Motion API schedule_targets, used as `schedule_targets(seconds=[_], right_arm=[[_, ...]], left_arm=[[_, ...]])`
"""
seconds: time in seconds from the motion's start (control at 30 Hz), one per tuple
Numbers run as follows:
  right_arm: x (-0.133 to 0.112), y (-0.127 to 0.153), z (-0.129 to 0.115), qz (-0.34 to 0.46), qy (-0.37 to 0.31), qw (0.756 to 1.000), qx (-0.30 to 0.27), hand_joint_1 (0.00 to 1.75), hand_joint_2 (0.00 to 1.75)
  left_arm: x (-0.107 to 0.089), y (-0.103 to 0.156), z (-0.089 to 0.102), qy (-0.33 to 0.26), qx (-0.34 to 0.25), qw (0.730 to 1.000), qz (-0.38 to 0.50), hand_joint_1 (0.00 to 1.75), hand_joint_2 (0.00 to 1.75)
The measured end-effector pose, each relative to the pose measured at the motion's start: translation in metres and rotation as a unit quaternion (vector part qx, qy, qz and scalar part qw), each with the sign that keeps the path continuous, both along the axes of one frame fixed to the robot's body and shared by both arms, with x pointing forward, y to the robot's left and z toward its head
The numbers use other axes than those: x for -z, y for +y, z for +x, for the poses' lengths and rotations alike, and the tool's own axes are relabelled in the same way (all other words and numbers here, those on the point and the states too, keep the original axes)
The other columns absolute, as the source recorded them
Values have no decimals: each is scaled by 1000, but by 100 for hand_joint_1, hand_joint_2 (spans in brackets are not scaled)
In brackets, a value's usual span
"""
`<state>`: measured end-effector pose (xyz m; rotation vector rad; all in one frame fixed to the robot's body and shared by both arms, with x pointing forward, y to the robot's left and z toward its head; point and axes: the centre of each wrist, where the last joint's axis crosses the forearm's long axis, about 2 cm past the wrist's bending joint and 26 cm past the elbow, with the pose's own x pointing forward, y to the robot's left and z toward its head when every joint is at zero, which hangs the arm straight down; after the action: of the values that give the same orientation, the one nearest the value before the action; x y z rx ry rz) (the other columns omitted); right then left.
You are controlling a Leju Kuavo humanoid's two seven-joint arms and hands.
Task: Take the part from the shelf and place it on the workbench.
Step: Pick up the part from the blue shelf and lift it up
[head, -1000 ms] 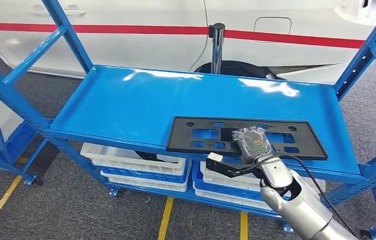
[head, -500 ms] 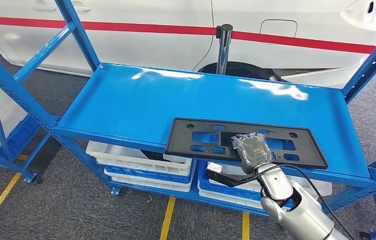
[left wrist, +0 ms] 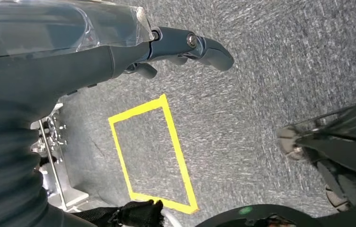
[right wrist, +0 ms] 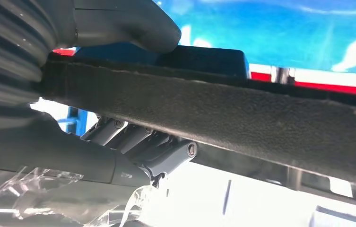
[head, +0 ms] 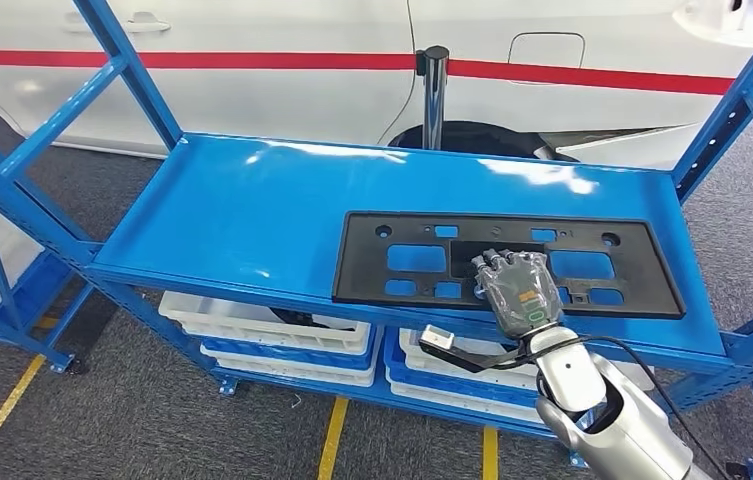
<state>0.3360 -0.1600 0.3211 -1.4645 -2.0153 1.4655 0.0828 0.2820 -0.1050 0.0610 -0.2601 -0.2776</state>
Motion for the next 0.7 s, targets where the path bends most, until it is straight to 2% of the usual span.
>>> schedule_targets(seconds=[0.7], right_arm=[[2,-17,-8,0,-8,1000,8,175,175]], left_arm=[[-1,2,3,0,13,1000,-2,0,175]])
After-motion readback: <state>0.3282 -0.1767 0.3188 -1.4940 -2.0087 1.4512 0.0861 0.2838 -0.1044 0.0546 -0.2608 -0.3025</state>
